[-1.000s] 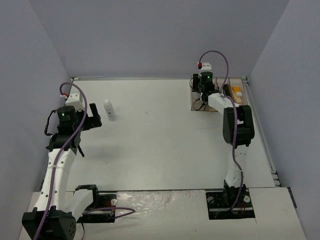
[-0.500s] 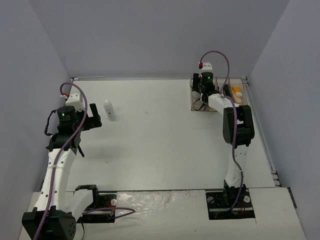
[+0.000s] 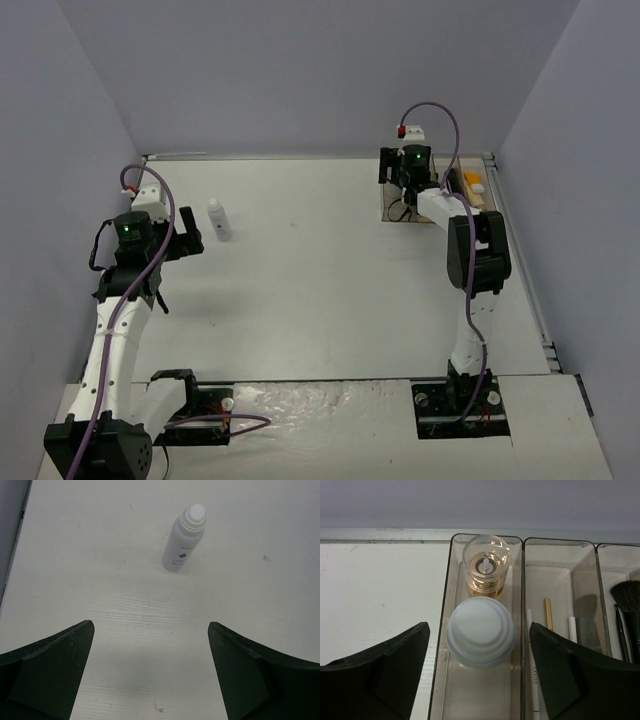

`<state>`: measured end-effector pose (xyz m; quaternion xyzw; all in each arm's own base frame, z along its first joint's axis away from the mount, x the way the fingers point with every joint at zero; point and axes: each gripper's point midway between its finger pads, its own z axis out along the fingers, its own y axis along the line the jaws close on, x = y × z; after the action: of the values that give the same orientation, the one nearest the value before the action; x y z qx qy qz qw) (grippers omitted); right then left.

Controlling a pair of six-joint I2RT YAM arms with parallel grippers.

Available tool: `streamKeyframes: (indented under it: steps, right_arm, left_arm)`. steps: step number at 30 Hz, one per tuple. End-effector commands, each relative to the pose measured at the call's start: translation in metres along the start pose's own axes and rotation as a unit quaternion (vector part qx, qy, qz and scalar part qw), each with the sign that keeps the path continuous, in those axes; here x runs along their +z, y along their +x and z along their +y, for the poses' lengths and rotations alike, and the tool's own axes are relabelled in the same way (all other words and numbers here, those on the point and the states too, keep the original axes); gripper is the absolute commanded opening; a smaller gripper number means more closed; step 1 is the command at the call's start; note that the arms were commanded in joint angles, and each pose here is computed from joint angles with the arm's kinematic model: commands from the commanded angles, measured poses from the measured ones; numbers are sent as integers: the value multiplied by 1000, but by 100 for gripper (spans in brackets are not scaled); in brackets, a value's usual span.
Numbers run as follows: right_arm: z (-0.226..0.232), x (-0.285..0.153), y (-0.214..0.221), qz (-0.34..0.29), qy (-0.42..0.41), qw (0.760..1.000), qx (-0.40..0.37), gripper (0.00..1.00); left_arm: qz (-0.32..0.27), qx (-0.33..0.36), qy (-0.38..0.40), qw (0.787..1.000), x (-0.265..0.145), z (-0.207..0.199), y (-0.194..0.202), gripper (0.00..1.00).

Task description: Organize the makeup

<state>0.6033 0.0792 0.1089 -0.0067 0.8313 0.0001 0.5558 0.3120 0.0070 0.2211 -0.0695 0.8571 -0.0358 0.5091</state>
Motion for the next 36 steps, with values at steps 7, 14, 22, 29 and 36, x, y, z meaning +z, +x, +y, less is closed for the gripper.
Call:
streamKeyframes:
  steps: [7,14,22,29,36]
  right_arm:
    - [-7,-150,-141,-108,-27,993,34,100]
    - [10,-246,-125,-105,-111,985,84,100]
    - [20,-317,-83,-112,-169,972,115,100]
    - [20,-342,-67,-109,-183,971,107,100]
    - [17,-345,-66,-111,-178,972,105,100]
  left_arm:
    - [-41,-8,32,999,17,-14,-31,97]
    - [-12,38,45,998,80,-34,-37,97]
    - [9,68,54,996,151,-53,-42,97]
    - [34,60,36,997,188,-47,-25,85]
    - [37,51,65,996,184,-73,-21,38]
